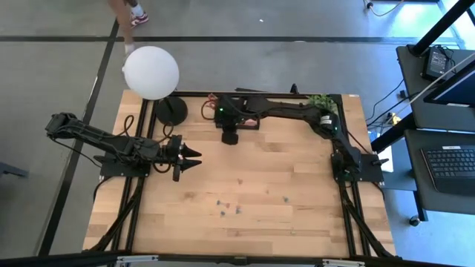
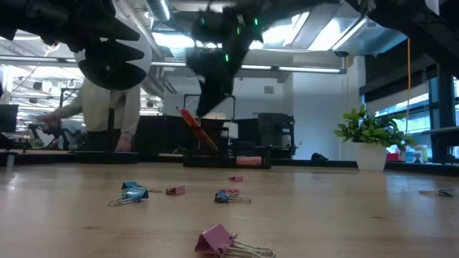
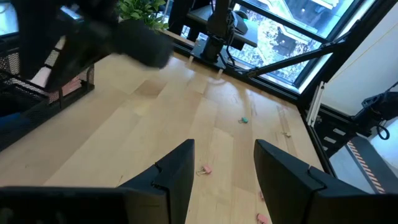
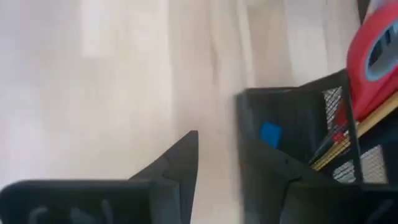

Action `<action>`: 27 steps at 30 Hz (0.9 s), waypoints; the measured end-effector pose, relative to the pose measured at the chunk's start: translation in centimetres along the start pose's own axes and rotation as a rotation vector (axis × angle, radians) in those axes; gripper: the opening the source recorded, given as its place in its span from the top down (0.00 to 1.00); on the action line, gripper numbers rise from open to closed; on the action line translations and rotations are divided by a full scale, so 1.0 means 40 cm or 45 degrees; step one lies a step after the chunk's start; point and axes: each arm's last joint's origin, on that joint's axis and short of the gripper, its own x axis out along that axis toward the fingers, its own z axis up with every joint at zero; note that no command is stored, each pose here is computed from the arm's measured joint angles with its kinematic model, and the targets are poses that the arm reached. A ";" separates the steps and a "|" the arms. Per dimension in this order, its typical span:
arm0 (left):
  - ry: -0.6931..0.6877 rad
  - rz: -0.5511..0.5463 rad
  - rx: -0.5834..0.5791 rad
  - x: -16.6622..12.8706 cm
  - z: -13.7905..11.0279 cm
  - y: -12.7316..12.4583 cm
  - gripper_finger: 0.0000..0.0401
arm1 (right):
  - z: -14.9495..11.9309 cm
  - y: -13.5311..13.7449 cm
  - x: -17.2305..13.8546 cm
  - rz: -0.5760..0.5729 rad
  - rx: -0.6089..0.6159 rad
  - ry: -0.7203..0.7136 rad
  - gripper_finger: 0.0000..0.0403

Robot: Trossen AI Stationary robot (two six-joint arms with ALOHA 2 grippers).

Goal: Pick and place office supplies into organizer
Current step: Put the pink binder clip into the black desk organizer

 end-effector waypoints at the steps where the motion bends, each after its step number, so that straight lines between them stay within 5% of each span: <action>1: 0.000 0.000 0.000 0.000 0.000 0.000 0.60 | 0.012 0.014 -0.020 0.019 0.038 0.000 0.71; 7: 0.001 -0.001 -0.001 0.000 0.000 0.000 0.60 | 0.048 0.095 -0.132 0.267 0.226 0.077 0.71; 15: 0.001 -0.002 0.000 0.000 0.000 0.000 0.60 | 0.031 0.235 -0.188 0.364 0.171 0.272 0.71; 22: 0.001 -0.002 0.000 0.000 0.000 0.000 0.60 | 0.018 0.387 -0.213 0.362 0.038 0.292 0.71; 27: 0.015 0.006 0.005 0.000 -0.003 0.001 0.60 | 0.001 0.462 -0.243 0.252 -0.212 0.270 0.71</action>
